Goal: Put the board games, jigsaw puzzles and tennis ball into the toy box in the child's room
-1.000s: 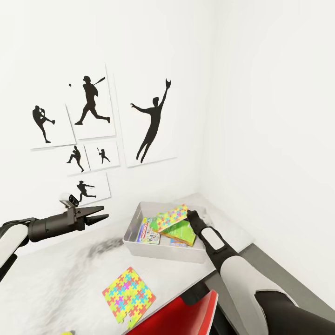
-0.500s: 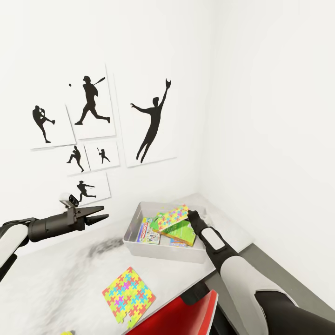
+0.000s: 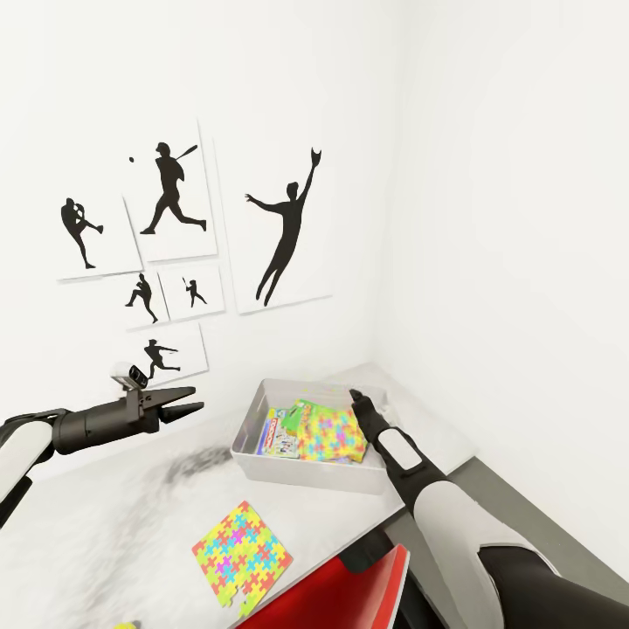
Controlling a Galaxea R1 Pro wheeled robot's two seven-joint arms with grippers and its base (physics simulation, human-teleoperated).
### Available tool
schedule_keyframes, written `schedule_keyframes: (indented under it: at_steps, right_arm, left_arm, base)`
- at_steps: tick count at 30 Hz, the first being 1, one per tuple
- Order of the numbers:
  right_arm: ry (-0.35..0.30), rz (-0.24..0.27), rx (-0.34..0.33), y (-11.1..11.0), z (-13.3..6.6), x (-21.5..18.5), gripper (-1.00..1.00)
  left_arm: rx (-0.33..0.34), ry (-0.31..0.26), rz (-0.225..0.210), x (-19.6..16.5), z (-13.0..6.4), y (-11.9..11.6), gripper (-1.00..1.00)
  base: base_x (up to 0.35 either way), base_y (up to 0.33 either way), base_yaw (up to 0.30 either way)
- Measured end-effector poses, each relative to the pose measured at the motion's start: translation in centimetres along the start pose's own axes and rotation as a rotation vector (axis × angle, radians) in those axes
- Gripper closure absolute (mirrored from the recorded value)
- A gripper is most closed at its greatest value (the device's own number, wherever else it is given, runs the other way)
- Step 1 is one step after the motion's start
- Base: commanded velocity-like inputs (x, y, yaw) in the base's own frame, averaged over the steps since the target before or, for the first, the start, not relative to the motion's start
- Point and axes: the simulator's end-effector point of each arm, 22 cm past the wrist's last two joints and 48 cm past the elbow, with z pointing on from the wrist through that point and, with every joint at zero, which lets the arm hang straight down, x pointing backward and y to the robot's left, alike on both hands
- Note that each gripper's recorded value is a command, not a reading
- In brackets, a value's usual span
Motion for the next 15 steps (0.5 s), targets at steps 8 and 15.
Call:
schedule_keyframes:
  at_steps: [8, 15]
  right_arm:
    - [0.002, 0.000, -0.002, 0.03, 0.00, 0.06, -1.00]
    - [0.009, -0.012, -0.009, 0.22, -0.03, 0.27, -1.00]
  left_arm:
    - [0.000, 0.001, 0.000, 0.02, 0.02, 0.01, -1.00]
    - [0.000, 0.001, 0.000, 0.02, 0.02, 0.01, -1.00]
  base:
    - [0.000, 0.000, 0.000]
    - [0.000, 0.000, 0.000]
